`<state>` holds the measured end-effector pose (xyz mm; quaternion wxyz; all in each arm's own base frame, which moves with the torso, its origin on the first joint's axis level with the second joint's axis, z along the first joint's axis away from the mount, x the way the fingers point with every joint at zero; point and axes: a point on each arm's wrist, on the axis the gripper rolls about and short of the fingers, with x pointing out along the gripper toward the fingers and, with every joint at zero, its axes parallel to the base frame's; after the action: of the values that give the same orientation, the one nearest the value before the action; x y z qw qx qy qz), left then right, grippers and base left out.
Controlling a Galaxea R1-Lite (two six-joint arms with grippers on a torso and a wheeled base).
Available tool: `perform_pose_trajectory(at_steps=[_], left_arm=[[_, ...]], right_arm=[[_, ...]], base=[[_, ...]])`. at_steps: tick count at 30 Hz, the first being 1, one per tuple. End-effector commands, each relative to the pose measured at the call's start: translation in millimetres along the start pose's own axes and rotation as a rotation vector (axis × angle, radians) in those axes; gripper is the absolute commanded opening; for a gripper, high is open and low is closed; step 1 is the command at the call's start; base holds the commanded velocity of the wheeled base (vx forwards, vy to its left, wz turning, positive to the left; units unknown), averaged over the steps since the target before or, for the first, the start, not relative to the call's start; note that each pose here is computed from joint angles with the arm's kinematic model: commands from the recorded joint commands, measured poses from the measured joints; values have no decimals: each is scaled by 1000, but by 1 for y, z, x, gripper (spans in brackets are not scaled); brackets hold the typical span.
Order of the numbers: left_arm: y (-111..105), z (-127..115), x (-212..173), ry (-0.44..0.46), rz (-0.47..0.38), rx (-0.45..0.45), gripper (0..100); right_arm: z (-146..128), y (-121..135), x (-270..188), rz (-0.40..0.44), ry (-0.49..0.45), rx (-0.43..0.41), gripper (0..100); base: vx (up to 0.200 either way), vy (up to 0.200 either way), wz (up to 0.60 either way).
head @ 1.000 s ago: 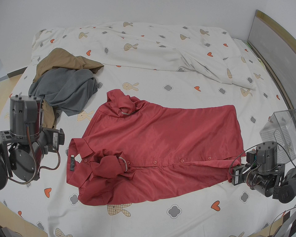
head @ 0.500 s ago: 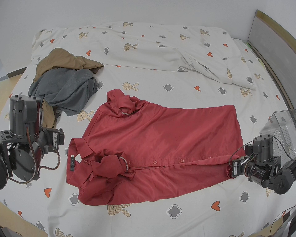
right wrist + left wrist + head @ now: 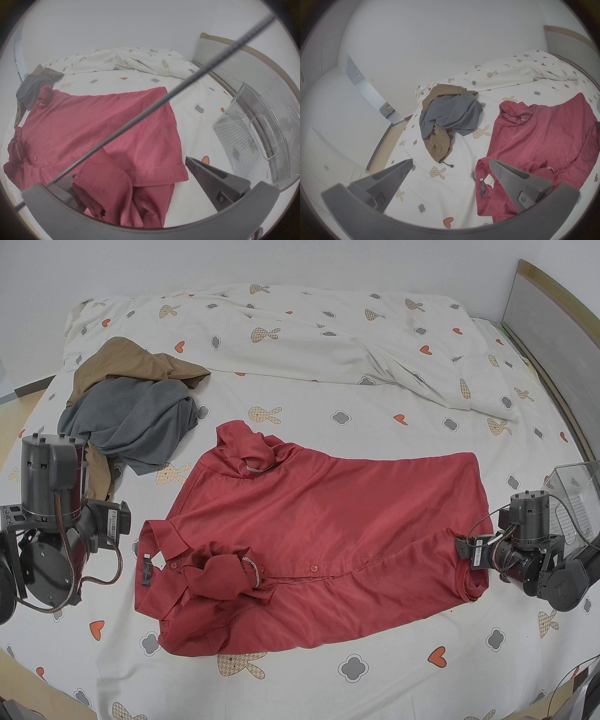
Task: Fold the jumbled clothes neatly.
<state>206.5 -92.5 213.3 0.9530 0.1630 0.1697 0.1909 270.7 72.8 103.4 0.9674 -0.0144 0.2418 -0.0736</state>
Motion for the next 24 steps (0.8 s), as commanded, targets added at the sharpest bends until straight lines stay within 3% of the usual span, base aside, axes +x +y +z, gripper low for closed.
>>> perform_pose_trajectory(at_steps=[1, 14, 24], left_arm=[[-1, -1, 1, 5, 1, 6, 100], [-1, -3, 1, 8, -2, 9, 100], [0, -3, 0, 6, -2, 6, 100]], right_arm=[[-10, -5, -18, 17, 13, -11, 100], [-33, 14, -39, 110, 62, -30, 100], [-55, 12, -27, 72, 158, -58, 100]], base=[[0, 0, 0], [0, 0, 0], [0, 0, 0]])
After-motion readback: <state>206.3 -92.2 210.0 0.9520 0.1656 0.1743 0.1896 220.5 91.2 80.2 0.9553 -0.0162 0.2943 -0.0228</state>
